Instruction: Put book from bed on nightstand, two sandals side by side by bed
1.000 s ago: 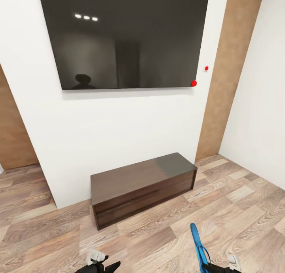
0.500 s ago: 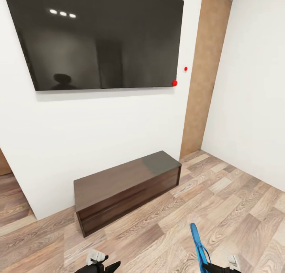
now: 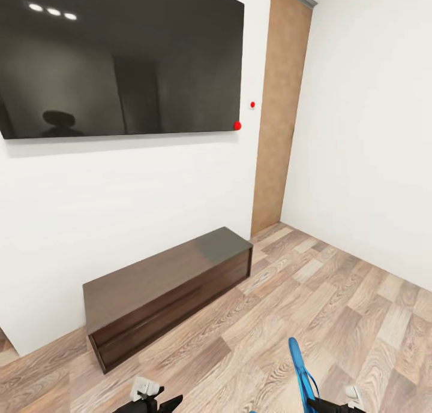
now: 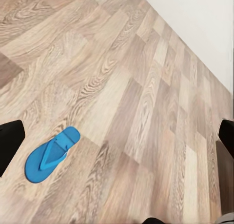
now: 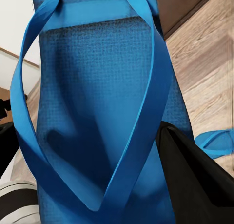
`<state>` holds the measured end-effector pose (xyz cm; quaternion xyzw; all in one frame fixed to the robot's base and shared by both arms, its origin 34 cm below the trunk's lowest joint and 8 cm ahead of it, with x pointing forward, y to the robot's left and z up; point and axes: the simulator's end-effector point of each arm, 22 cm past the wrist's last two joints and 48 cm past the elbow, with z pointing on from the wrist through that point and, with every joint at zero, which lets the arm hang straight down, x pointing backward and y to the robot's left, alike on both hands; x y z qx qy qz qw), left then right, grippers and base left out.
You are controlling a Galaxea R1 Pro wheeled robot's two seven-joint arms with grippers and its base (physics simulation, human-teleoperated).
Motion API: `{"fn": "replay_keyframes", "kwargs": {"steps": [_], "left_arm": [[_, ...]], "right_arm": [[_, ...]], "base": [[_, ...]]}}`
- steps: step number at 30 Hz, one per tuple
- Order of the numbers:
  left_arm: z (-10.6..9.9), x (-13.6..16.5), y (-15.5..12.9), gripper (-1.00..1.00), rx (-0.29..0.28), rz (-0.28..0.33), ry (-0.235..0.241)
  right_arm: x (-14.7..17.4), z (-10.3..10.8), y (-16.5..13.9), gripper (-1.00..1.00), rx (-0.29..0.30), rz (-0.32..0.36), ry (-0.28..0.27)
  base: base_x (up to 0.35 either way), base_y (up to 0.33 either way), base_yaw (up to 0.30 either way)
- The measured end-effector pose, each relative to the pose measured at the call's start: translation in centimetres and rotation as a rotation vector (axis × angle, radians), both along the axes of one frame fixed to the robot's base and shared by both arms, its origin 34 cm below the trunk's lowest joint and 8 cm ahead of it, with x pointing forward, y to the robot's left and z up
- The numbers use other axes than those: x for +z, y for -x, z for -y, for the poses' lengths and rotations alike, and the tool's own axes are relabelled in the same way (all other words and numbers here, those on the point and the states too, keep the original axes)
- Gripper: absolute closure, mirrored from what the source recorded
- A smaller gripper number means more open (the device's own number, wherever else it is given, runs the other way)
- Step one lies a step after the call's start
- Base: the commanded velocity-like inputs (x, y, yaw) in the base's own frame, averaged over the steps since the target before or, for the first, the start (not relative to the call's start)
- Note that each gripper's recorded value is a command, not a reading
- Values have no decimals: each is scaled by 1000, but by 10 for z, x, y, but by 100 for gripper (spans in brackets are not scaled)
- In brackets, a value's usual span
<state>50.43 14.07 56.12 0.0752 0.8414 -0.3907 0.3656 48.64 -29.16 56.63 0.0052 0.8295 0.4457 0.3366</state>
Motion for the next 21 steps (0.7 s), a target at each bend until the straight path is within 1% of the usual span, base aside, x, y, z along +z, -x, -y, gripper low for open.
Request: {"fn": "replay_keyframes", "kwargs": {"steps": [21], "left_arm": [[0, 0, 0, -100, 0, 0, 0]], "right_arm": [[0, 0, 0, 100, 0, 1, 0]], "base": [[0, 0, -263]]}}
